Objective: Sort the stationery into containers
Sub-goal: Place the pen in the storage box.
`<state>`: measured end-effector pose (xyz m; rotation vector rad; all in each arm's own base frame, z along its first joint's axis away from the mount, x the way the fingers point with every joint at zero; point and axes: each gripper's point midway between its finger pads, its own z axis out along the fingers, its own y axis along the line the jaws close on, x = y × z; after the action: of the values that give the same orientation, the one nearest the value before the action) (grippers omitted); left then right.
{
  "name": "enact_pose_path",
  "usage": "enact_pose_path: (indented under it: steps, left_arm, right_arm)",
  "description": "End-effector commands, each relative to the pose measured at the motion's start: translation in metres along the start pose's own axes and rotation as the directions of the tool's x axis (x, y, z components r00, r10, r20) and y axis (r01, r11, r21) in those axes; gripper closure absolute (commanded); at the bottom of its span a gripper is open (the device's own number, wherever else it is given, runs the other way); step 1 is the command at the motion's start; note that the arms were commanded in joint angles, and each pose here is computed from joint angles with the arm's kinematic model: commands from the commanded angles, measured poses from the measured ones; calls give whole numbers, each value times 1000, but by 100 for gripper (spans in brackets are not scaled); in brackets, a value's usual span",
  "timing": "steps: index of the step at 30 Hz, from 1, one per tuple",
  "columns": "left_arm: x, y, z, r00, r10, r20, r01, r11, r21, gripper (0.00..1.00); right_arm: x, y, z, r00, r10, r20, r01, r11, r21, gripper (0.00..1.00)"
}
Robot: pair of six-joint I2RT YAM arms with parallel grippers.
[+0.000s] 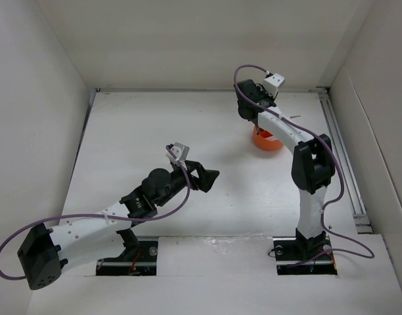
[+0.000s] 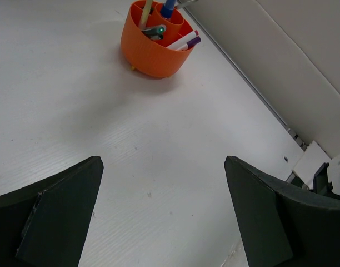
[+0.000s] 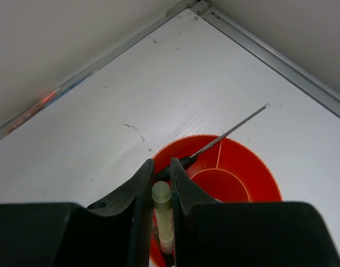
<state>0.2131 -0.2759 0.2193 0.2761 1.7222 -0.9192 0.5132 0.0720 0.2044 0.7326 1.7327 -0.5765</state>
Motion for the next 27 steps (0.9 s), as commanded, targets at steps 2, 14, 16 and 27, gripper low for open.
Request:
enact_pose_path:
  steps: [2,14,16,27]
  left_arm:
    - [-9,-6,0,999,-12,34,11,1000,23,11]
    - [-11,-3,-1,999,-21,43,21,1000,4,11]
    - [-11,0,-3,999,-21,47,21,1000,-5,11]
    - [-16,-1,-4,997,-34,68,34,999,-5,12]
  right_arm:
    - [-14,10,-5,998,65,8,-65,998,-21,80]
    - [-26,3,-38,993,117,4,-116,991,-66,51]
    - [-35,-4,-47,991,136,5,-135,988,-78,50]
    - [-49,-12,-68,974,209,-88,-223,952,-208,64]
